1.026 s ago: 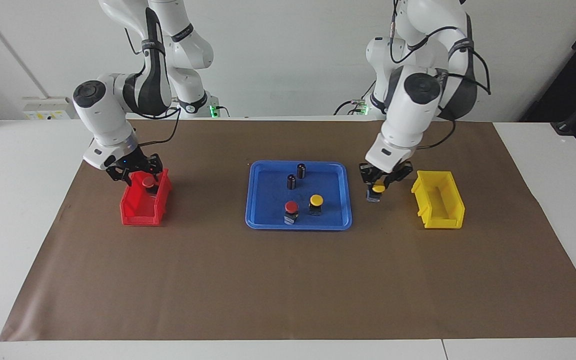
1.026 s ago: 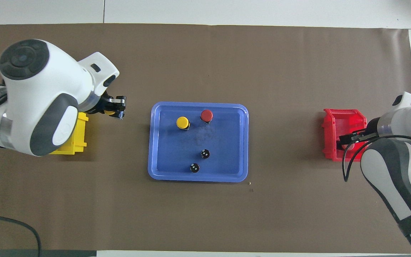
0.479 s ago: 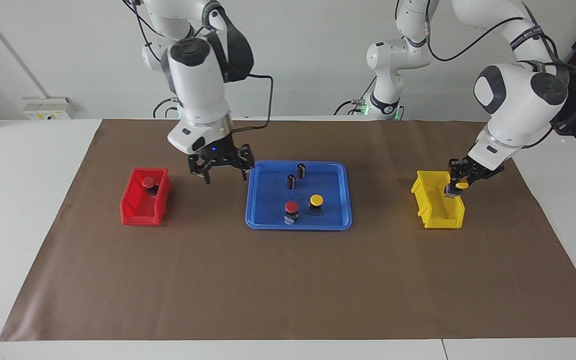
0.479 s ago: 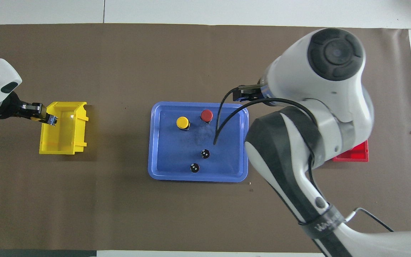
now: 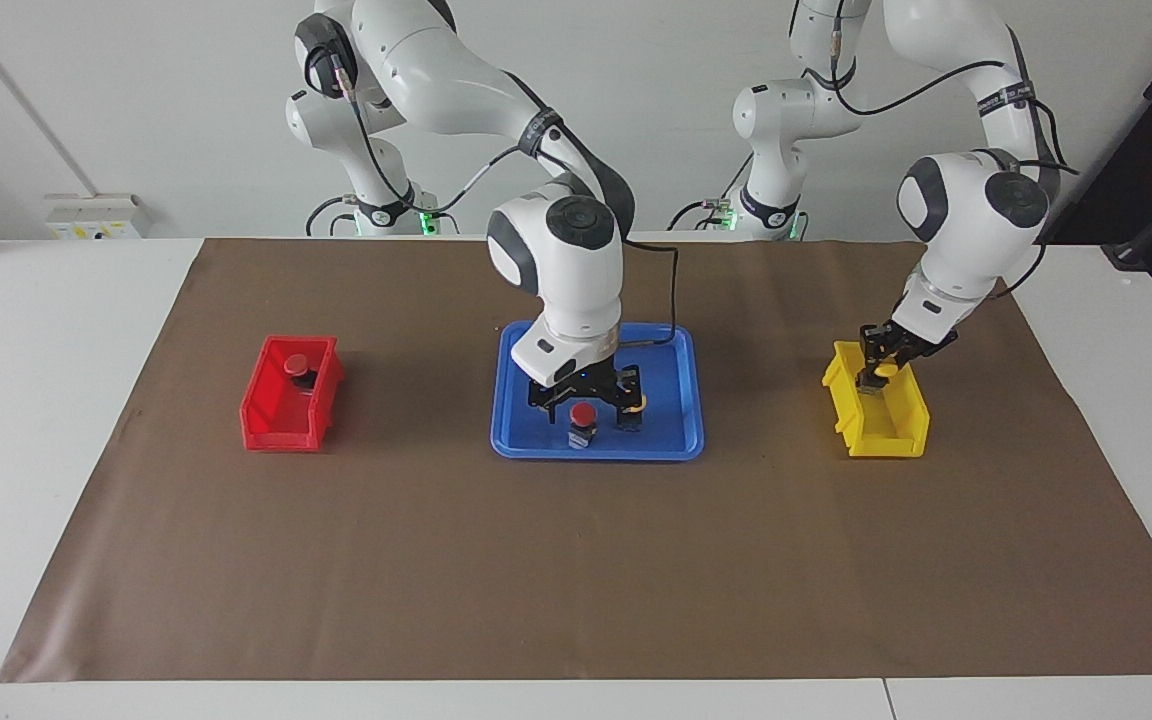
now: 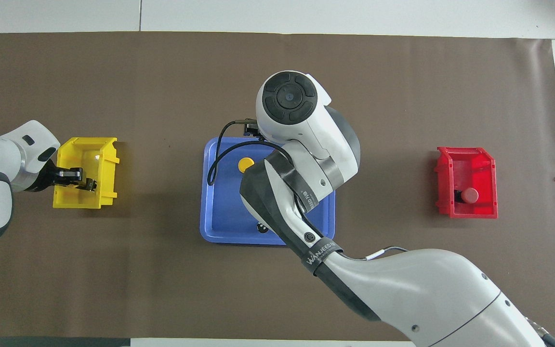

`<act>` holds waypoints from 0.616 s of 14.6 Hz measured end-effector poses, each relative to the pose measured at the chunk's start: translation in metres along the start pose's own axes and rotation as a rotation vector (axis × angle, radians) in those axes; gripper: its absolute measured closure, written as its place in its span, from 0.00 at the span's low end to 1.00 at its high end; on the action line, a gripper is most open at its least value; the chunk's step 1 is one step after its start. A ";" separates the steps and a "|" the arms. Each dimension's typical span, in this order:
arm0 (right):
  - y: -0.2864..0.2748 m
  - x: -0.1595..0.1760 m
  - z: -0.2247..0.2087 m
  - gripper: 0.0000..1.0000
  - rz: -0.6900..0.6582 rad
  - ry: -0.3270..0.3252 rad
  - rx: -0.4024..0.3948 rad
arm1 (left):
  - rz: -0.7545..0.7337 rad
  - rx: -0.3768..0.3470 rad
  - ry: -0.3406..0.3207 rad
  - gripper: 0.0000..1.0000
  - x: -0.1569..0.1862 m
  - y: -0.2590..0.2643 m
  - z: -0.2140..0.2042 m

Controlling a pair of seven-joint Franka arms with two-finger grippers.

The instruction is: Sort red and yellow buttons by color

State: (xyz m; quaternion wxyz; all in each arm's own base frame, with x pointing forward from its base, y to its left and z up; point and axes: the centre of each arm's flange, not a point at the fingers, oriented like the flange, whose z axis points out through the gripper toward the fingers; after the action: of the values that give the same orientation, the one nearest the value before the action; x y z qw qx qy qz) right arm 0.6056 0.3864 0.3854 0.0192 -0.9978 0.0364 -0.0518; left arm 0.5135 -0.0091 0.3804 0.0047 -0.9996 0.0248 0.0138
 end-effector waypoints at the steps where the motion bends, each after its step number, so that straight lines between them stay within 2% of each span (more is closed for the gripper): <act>1: 0.000 -0.004 0.007 0.00 -0.004 -0.007 -0.004 | -0.003 0.000 0.004 0.59 -0.003 -0.002 0.007; 3: -0.001 -0.010 0.013 0.00 -0.011 -0.018 -0.012 | -0.007 0.000 0.012 0.59 -0.006 -0.003 0.016; 5: 0.000 -0.015 0.015 0.03 -0.013 -0.024 -0.017 | -0.007 0.000 0.020 0.42 -0.006 -0.003 0.016; 6: 0.002 -0.018 0.017 0.05 -0.014 -0.026 -0.018 | -0.007 0.000 0.024 0.37 -0.005 -0.003 0.014; 8: 0.005 -0.024 0.023 0.06 -0.017 -0.027 -0.018 | -0.013 0.001 0.041 0.37 0.001 -0.002 0.002; 9: 0.006 -0.026 0.025 0.11 -0.018 -0.027 -0.019 | -0.014 0.001 0.041 0.38 0.006 -0.001 -0.012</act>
State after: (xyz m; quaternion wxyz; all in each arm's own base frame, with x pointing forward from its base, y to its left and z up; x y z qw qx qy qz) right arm 0.5823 0.3831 0.3576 0.0100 -0.9988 0.0279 -0.0381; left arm 0.5198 -0.0087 0.3924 0.0050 -0.9998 0.0178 -0.0068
